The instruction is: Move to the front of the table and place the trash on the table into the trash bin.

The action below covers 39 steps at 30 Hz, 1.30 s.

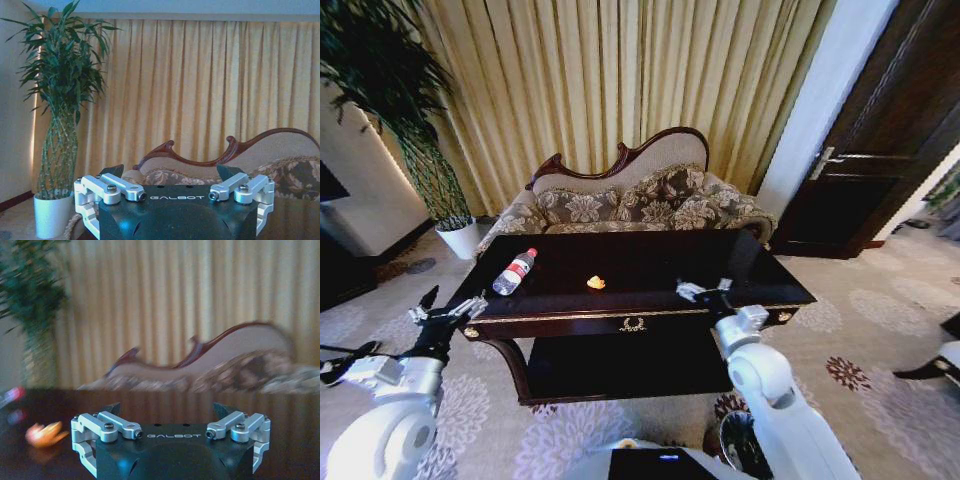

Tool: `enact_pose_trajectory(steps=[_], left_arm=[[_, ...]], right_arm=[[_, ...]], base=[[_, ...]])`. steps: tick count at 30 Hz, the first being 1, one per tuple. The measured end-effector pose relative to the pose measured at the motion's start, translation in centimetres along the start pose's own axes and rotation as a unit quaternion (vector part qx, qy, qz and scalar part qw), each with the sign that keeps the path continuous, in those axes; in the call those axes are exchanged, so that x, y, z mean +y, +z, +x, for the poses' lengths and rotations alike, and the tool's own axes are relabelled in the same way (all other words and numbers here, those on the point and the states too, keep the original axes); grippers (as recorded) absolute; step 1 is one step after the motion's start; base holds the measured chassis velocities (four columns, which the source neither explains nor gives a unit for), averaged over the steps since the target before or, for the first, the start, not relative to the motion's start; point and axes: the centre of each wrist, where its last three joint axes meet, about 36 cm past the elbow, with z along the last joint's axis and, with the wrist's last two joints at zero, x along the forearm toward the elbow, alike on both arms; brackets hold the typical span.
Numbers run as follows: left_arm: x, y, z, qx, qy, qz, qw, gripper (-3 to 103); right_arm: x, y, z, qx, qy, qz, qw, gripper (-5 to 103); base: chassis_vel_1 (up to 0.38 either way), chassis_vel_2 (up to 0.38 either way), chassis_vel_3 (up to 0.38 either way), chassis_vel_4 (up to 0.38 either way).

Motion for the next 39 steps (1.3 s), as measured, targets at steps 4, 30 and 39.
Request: enact_pose_trajectory(steps=[4, 30, 39], left_arm=[[0.6, -0.2, 0.5, 0.0, -0.013, -0.009, 0.9999, 100], [0.8, -0.1, 2.4, 0.002, -0.06, -0.016, 0.9981, 100], [0.5, 0.7, 2.3, 0.007, -0.062, -0.014, 0.9979, 100]], right_arm=[[1.1, 0.7, -1.0, 0.022, -0.047, 0.004, 0.999, 100], [5.2, -1.5, -11.9, 0.119, -0.183, 0.054, 0.974, 100], [5.6, -0.5, -15.0, 0.136, -0.178, 0.067, 0.972, 100]], base=[[0.0, 0.0, 0.0, 0.0], [0.0, 0.0, 0.0, 0.0], [0.0, 0.0, 0.0, 0.0]])
